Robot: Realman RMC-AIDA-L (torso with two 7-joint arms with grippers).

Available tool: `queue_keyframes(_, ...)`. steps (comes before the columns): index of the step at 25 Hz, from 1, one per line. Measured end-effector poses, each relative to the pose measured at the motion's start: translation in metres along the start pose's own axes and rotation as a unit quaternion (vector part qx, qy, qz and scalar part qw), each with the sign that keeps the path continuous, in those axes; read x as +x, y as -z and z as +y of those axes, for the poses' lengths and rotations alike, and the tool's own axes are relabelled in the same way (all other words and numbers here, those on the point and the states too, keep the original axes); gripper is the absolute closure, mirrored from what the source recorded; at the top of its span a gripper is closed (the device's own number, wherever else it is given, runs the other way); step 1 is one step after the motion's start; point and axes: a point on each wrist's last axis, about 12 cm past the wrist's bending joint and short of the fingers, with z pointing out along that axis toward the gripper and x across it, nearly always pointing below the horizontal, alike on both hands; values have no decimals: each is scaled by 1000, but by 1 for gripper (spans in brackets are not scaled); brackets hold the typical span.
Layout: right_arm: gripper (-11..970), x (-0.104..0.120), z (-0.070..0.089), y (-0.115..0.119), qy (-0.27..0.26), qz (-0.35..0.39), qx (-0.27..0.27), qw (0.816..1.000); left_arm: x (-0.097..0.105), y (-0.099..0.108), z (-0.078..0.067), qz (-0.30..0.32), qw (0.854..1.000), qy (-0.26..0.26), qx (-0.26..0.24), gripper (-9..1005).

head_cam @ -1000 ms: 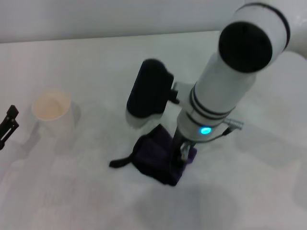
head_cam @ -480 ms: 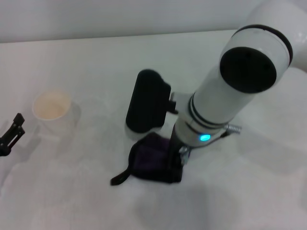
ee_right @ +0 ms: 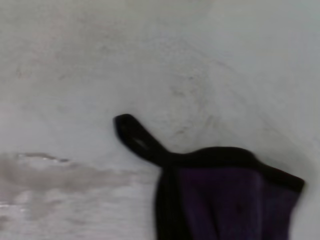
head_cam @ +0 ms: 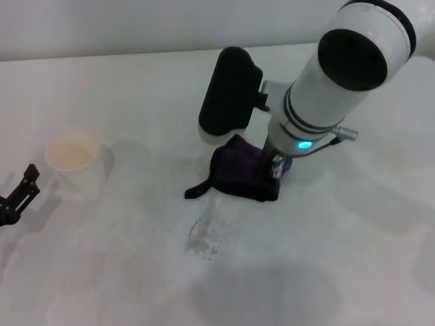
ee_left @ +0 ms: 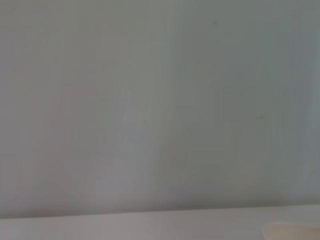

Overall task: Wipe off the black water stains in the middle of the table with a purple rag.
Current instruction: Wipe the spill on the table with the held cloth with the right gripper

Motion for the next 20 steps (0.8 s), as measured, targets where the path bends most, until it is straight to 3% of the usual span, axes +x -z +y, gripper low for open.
queue_keyframes(13,880,-17,80,7,94,-24,-129,987,3,1,-1,9,1000,5,-2,120)
queue_keyframes(17,882,-20,93,13,112,-29,-148,982,3,1,-1,9,1000,5,-2,120)
queue_keyframes(20,883,-22,90,14,110,-30,-143,983,3,1,-1,9,1000,5,-2,121)
